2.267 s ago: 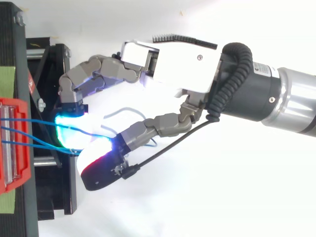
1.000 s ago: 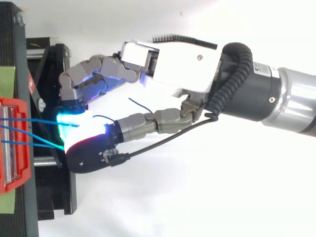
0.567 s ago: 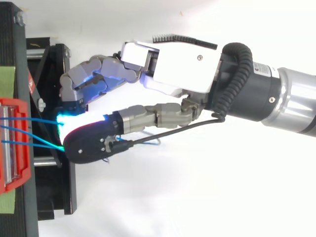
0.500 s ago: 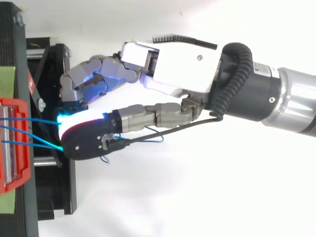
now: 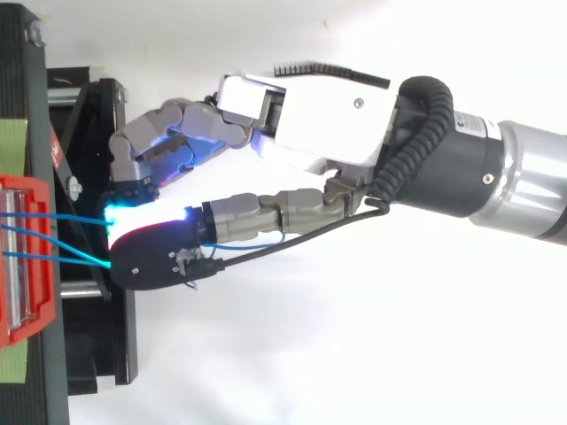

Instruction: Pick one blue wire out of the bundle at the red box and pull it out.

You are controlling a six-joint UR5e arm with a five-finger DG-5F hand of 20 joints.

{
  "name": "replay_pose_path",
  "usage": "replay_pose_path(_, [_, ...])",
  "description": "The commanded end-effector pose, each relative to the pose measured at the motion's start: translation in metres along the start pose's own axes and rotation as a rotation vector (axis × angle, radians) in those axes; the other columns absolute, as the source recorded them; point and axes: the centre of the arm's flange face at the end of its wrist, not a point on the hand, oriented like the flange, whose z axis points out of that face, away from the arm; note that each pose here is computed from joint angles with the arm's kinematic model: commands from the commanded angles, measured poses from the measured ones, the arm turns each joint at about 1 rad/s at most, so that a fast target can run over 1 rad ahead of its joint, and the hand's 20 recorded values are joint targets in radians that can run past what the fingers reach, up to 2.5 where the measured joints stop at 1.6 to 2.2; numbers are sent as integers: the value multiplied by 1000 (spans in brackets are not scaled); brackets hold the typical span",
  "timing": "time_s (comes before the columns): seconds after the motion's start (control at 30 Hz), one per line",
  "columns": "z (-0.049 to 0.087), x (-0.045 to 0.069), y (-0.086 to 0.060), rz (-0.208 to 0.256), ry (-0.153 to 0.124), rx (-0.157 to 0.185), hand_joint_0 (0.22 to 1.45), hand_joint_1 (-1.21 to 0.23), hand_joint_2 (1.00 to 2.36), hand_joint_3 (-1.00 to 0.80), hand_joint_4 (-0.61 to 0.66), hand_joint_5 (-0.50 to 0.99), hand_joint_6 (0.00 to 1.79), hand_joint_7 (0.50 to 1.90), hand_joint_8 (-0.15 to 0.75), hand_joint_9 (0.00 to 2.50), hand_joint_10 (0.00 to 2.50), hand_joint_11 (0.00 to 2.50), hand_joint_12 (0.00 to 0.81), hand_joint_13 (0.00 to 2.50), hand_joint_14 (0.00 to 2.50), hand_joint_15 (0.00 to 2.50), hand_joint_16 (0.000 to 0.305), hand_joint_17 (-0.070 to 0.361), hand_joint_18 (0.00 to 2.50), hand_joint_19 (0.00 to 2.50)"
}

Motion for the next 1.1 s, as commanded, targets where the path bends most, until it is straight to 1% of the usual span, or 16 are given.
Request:
replay_pose_path(0.0, [0,0,0,0,-1,-1,558,-681,1013,-204,192,-129,820,1104,343,848,13,502,455,564,10,288,63,141,544,375])
replay_pose_path(0.27, [0,0,0,-2,-1,-1,556,-707,1014,-231,175,-142,830,1087,329,825,16,506,440,550,10,280,60,136,523,383])
replay_pose_path(0.37, [0,0,0,-2,-1,-1,556,-707,1014,-256,173,-146,828,1105,322,815,16,503,428,540,11,284,58,130,503,402])
replay_pose_path(0.53, [0,0,0,-1,0,1,552,-719,1013,-290,180,-148,830,1104,320,815,15,516,431,540,10,283,58,131,500,393])
replay_pose_path(0.87, [0,0,0,0,-1,-1,576,-813,1008,-394,185,-152,834,1097,316,798,17,514,429,538,10,274,58,130,501,367])
replay_pose_path(0.97, [0,0,1,0,-1,-1,579,-818,1007,-412,188,-154,835,1093,312,792,15,523,427,538,10,276,58,130,502,374])
replay_pose_path(1.07, [0,0,-1,0,0,2,555,-783,1004,-446,183,-154,835,1080,313,793,17,512,431,536,10,277,59,132,500,380])
